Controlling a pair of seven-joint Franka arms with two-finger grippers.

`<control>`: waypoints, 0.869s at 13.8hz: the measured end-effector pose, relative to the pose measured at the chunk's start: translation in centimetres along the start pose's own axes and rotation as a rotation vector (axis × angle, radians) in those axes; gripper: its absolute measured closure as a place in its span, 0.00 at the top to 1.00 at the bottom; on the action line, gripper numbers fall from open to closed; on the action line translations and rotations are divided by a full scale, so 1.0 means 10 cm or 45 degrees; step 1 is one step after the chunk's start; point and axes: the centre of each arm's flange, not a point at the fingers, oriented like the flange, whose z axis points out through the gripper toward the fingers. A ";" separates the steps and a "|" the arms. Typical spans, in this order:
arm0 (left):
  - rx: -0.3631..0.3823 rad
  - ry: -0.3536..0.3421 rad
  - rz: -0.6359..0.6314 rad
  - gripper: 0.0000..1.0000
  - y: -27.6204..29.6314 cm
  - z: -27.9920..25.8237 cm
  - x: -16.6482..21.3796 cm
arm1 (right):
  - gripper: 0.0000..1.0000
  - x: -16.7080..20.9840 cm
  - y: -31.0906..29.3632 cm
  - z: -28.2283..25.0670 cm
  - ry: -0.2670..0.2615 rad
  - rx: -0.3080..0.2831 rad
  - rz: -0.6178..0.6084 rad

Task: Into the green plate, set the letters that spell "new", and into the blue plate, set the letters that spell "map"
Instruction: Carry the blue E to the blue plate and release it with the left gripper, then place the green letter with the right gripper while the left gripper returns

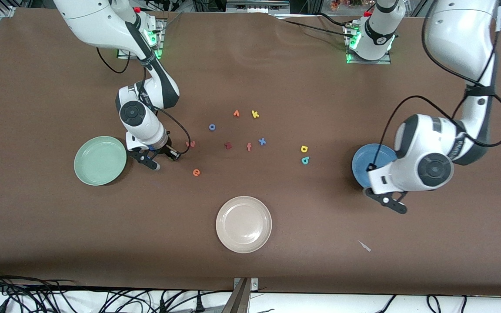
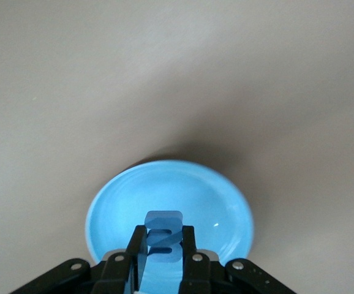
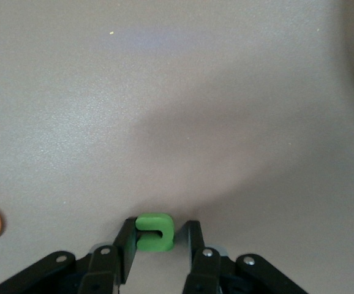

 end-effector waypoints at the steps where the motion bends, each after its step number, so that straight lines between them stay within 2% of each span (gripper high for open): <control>1: -0.012 -0.011 0.005 0.27 -0.15 0.06 -0.08 | 0.37 0.00 0.01 0.00 -0.001 -0.002 0.001; 2: -0.025 -0.021 0.003 0.27 -0.28 0.14 -0.14 | 0.37 0.00 0.01 0.00 -0.001 -0.002 0.000; 4: -0.047 -0.045 0.001 0.27 -0.45 0.30 -0.22 | 0.28 0.01 0.01 -0.01 -0.003 -0.005 -0.002; 7: -0.078 -0.085 0.020 0.27 -0.38 0.60 -0.15 | 0.28 0.01 0.00 -0.01 -0.013 -0.016 -0.004; 9: -0.093 -0.104 0.056 0.27 -0.17 0.88 -0.10 | 0.28 0.08 -0.11 -0.14 -0.077 -0.096 -0.009; 12: -0.096 -0.112 0.071 0.27 -0.06 1.08 -0.13 | 0.28 0.24 -0.24 -0.39 -0.116 -0.138 -0.085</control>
